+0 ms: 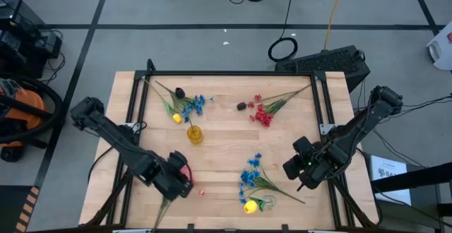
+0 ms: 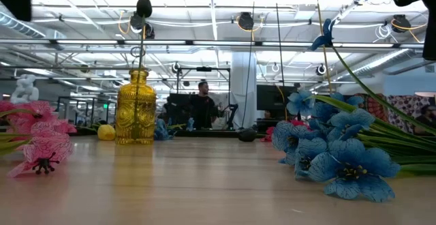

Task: Sort flowers into vase by color
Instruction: Put the pink flowers into the transparent vase

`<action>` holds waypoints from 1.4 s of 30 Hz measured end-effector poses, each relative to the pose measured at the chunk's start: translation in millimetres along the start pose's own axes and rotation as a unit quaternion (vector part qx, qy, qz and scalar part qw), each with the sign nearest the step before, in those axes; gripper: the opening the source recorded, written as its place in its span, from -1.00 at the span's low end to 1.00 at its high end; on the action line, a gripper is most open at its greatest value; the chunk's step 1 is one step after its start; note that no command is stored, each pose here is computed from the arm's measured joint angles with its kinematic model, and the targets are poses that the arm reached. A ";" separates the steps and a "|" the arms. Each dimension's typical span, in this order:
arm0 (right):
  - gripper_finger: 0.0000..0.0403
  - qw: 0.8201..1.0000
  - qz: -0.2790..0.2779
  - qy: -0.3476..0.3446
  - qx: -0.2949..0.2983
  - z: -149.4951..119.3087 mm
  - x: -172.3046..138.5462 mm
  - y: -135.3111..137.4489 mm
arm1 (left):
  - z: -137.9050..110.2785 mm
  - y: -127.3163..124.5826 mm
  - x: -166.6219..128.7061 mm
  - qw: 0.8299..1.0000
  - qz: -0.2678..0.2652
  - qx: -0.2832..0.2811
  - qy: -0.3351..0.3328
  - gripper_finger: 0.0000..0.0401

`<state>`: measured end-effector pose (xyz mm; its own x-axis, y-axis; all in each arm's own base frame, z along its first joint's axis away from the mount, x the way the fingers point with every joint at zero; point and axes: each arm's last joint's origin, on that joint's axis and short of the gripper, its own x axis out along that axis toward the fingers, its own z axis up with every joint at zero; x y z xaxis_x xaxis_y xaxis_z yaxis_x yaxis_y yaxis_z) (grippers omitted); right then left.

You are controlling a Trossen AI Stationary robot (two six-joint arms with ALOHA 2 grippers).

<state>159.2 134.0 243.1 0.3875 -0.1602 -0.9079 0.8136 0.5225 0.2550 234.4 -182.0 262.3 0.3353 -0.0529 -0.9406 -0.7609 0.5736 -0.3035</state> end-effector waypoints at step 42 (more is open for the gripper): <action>-0.98 0.997 0.057 -0.035 -0.042 0.4 -0.7 11.0 | -143.8 5.1 107.3 0.968 0.169 -0.135 0.124 -0.15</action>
<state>168.0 139.5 246.7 0.5067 -0.1521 -0.8486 0.7242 0.6091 0.3233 186.6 -302.2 137.9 -0.0763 -0.1144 -0.9905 -0.9327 0.3593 0.0304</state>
